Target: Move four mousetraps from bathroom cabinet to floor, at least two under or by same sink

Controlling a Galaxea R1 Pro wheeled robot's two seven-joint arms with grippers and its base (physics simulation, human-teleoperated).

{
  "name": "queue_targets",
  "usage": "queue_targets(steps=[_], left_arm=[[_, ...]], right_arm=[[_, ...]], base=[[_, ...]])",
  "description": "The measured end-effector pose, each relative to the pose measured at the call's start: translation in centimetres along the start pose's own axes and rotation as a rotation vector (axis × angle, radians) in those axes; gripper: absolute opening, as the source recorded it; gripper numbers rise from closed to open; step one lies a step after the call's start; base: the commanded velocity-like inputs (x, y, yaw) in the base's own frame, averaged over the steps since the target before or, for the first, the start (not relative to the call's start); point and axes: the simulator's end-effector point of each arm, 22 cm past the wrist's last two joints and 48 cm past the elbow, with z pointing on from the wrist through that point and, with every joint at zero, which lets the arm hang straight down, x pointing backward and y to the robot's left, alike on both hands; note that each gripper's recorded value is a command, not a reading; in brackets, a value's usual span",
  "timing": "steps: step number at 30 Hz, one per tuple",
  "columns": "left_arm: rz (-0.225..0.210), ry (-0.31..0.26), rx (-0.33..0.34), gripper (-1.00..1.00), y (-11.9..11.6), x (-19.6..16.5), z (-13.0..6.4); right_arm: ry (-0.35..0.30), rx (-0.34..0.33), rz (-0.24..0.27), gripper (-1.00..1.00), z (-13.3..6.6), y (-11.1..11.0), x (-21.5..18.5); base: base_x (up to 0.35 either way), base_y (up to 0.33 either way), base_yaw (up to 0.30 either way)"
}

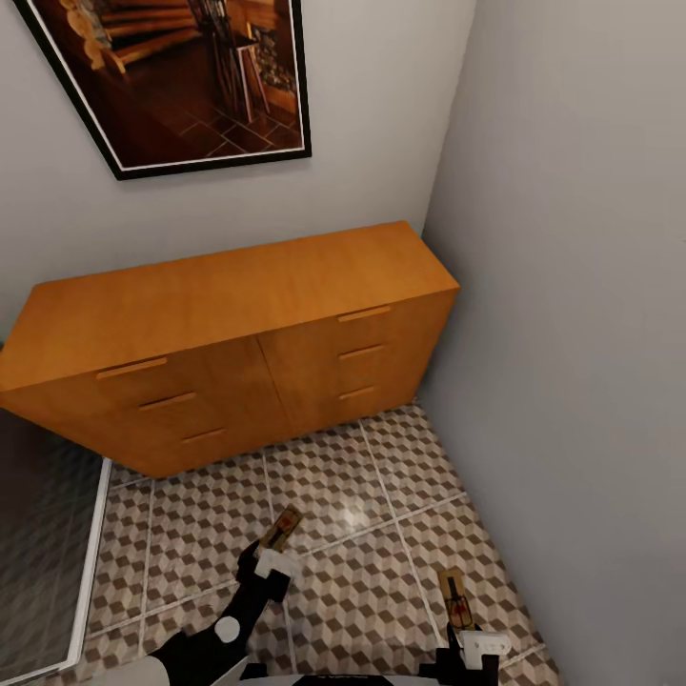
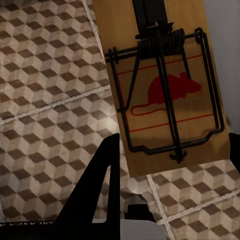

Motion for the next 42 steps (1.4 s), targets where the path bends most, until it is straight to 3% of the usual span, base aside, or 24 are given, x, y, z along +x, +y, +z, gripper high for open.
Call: queue_targets(steps=[10, 13, 19, 21, 42], left_arm=[[0.013, -0.047, -0.086, -1.0, 4.8, 5.7, -3.5], [-0.018, -0.048, -0.118, -1.0, 5.6, 7.0, -4.4], [-0.132, -0.056, -0.219, -1.0, 7.6, 9.2, -6.6], [-0.14, -0.047, -0.239, -1.0, 8.1, 10.1, -7.2], [-0.111, 0.032, -0.292, -1.0, 9.4, 13.9, -9.5]], right_arm=[[0.027, 0.004, -0.015, -1.0, 0.0, -0.6, 0.6], [0.031, 0.004, -0.018, -1.0, 0.1, -0.8, 0.7], [0.026, -0.008, -0.031, -1.0, 0.1, -0.7, 0.6], [0.026, -0.007, -0.035, -1.0, 0.1, -1.0, 0.6], [0.025, 0.001, -0.051, -1.0, 0.1, -2.0, 0.5]], base=[[0.0, 0.0, 0.0], [0.0, 0.0, 0.0], [0.0, 0.0, 0.0], [0.0, 0.0, 0.0], [0.0, 0.0, 0.0]])
